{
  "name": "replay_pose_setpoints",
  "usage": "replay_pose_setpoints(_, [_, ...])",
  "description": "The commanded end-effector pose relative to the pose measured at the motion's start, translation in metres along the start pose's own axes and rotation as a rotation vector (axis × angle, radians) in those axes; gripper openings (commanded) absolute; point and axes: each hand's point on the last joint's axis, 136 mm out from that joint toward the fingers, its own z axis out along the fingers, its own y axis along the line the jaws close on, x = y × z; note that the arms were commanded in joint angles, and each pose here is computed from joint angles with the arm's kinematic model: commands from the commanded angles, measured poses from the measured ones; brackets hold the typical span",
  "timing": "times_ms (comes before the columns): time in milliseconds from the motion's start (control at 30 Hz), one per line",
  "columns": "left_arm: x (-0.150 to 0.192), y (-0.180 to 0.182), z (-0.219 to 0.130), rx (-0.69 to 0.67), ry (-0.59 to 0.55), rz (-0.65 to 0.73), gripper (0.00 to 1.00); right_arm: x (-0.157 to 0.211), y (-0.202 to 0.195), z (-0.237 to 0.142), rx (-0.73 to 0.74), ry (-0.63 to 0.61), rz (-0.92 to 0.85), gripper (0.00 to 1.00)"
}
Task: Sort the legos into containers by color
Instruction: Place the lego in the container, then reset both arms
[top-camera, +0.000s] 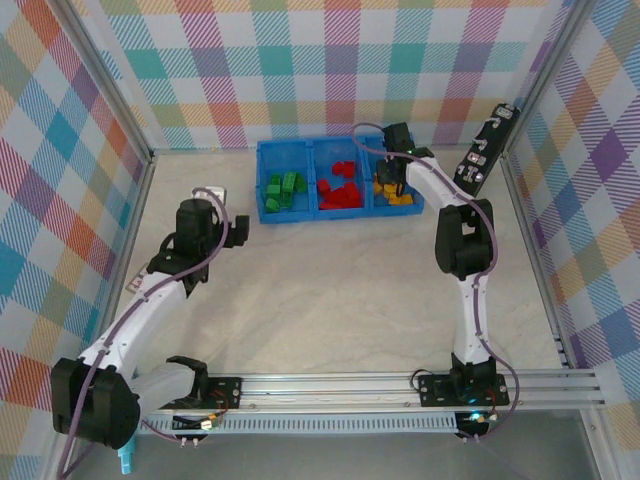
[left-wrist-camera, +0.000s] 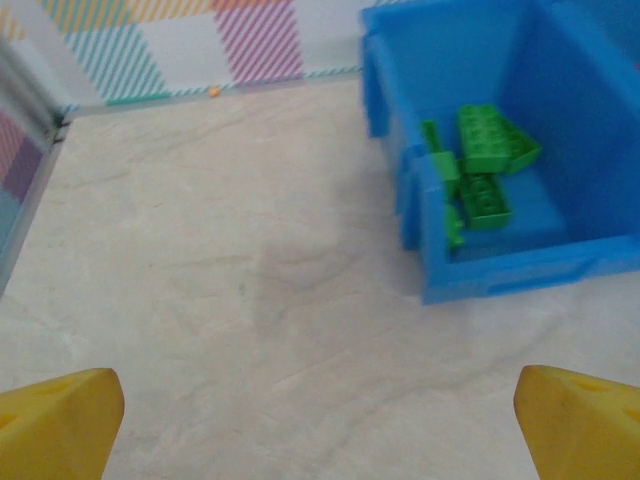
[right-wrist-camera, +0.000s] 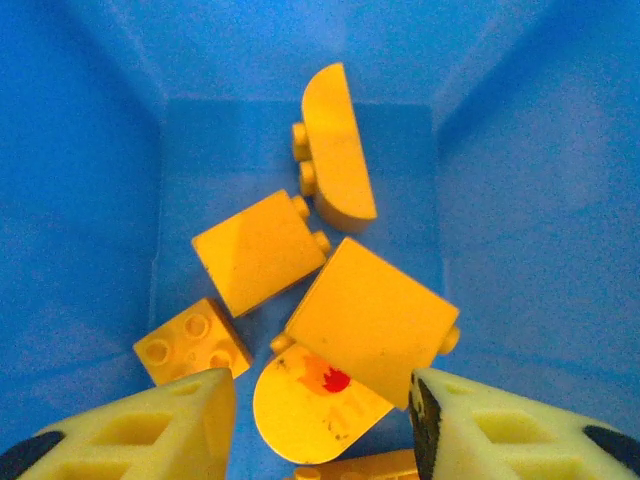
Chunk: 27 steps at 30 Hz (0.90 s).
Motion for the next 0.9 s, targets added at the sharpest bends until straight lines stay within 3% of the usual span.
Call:
replay_pose_setpoints(0, [-0.016, 0.029, 0.003, -0.076, -0.133, -0.087, 1.00, -0.031, 0.002, -0.047, -0.058, -0.112, 0.015, 0.54])
replay_pose_setpoints(167, [0.009, 0.046, 0.025, -0.088, -0.131, -0.147, 1.00, -0.029, 0.009, -0.078, -0.133, -0.166, 0.008, 0.73])
replay_pose_setpoints(267, [0.028, 0.043, 0.047, -0.032, -0.122, -0.213, 1.00, -0.026, 0.014, -0.098, -0.189, -0.188, 0.006, 0.99])
replay_pose_setpoints(533, [0.064, 0.038, 0.077, -0.016, -0.108, -0.270, 1.00, -0.001, 0.004, -0.135, -0.178, -0.160, -0.006, 0.99])
replay_pose_setpoints(667, [0.077, 0.029, 0.082, 0.032, -0.144, -0.247, 1.00, 0.031, -0.005, -0.138, -0.149, -0.133, -0.014, 0.99])
replay_pose_setpoints(867, [0.091, 0.031, 0.089, 0.010, -0.203, -0.262, 1.00, 0.084, -0.003, -0.136, -0.191, -0.194, -0.058, 0.99])
